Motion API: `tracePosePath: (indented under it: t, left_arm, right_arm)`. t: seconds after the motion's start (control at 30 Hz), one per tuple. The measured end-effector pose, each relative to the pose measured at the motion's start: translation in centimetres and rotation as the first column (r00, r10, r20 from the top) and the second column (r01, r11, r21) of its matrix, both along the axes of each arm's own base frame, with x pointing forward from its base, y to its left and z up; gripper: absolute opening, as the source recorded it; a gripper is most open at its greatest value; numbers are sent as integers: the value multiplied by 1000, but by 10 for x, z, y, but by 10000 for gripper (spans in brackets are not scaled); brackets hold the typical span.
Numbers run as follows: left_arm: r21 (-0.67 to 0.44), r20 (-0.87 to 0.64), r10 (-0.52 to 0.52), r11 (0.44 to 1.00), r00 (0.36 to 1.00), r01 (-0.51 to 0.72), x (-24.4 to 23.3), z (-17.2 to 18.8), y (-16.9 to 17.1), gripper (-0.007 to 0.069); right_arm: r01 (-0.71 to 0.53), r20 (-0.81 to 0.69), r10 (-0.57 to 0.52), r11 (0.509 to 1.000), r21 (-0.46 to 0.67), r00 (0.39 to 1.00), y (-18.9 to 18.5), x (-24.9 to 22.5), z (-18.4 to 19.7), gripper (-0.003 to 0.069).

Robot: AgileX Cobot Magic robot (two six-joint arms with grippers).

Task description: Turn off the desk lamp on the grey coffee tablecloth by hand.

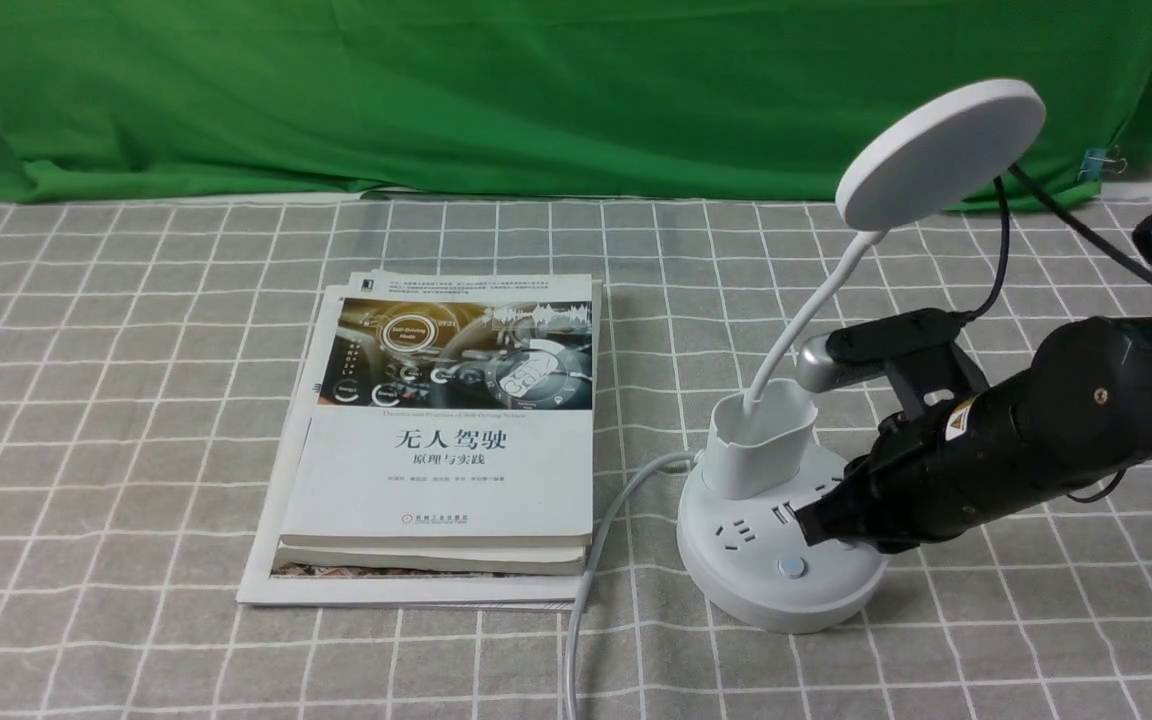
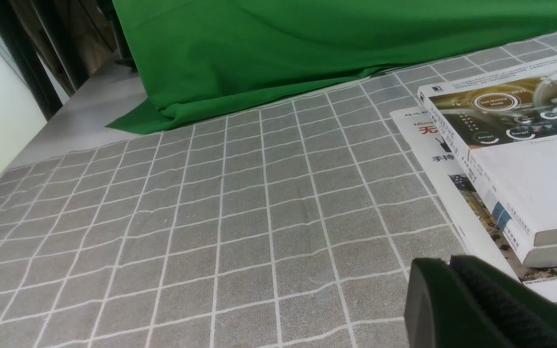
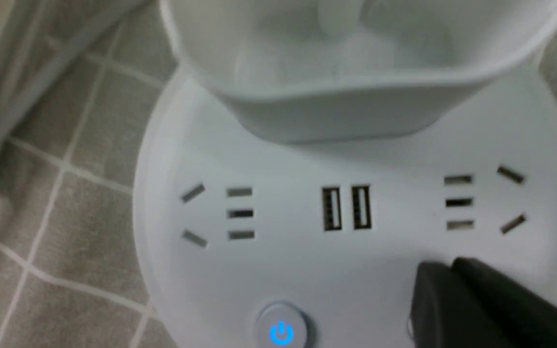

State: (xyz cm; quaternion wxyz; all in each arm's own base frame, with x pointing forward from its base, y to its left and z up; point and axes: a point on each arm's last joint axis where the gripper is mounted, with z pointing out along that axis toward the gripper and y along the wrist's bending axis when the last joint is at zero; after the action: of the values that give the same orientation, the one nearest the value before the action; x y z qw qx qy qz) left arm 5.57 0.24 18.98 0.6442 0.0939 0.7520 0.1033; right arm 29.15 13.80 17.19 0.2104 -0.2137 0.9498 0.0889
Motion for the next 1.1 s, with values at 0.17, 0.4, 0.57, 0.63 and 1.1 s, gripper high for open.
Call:
tracePosePath:
  t: [0.17, 0.4, 0.57, 0.63, 1.1]
  left_arm:
    - [0, 0, 0, 1000, 1000, 0, 0, 0, 0, 19]
    - [0, 0, 0, 1000, 1000, 0, 0, 0, 0, 19]
    - [0, 0, 0, 1000, 1000, 0, 0, 0, 0, 19]
    - [0, -1, 0, 1000, 1000, 0, 0, 0, 0, 19]
    - [1, -1, 0, 1000, 1000, 0, 0, 0, 0, 19]
  right_arm:
    - [3, 5, -3, 1000, 3, 1000, 0, 1, 1, 69]
    - [-6, 40, 5, 1000, 20, 999, -3, -8, 23, 69]
    - [-9, 157, -2, 998, 70, 988, -8, -17, 60, 69]
    - [-17, 169, 4, 997, 73, 986, -10, -23, 70, 69]
    - [190, 396, -237, 969, 154, 887, -85, -71, 125, 32]
